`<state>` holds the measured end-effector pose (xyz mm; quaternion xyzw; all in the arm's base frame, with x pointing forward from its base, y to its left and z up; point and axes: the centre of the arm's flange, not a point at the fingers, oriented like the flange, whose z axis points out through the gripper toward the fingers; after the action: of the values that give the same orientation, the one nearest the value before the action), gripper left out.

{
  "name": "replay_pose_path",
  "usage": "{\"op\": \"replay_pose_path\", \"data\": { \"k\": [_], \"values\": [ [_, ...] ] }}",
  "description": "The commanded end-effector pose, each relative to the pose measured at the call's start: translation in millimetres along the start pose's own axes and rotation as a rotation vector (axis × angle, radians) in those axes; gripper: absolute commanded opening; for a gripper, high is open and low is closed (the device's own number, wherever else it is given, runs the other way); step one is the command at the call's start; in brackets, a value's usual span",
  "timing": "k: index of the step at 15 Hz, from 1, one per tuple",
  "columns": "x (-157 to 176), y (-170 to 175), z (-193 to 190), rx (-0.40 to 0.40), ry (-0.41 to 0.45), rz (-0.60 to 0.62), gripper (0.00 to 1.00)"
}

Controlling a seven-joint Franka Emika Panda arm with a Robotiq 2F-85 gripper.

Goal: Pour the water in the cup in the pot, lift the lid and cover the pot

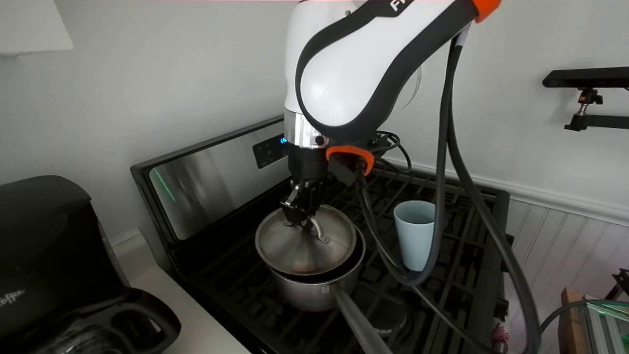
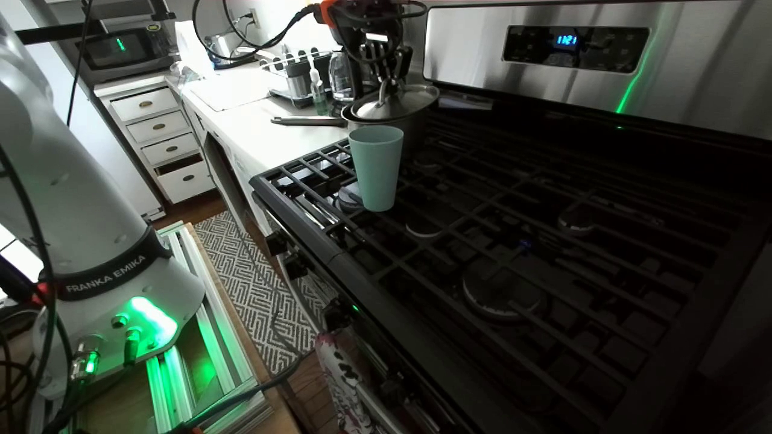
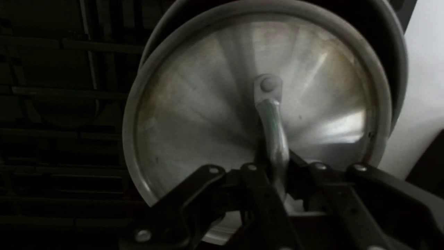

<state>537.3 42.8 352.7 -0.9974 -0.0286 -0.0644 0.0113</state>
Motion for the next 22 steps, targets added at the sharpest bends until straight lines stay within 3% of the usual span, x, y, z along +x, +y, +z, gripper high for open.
{"op": "replay_pose_path", "data": {
  "k": [1,22],
  "values": [
    [0,-7,3,0.025,0.011,-0.012,0.02],
    [-18,-15,5,-0.044,-0.025,-0.111,0.02]
  ]
}}
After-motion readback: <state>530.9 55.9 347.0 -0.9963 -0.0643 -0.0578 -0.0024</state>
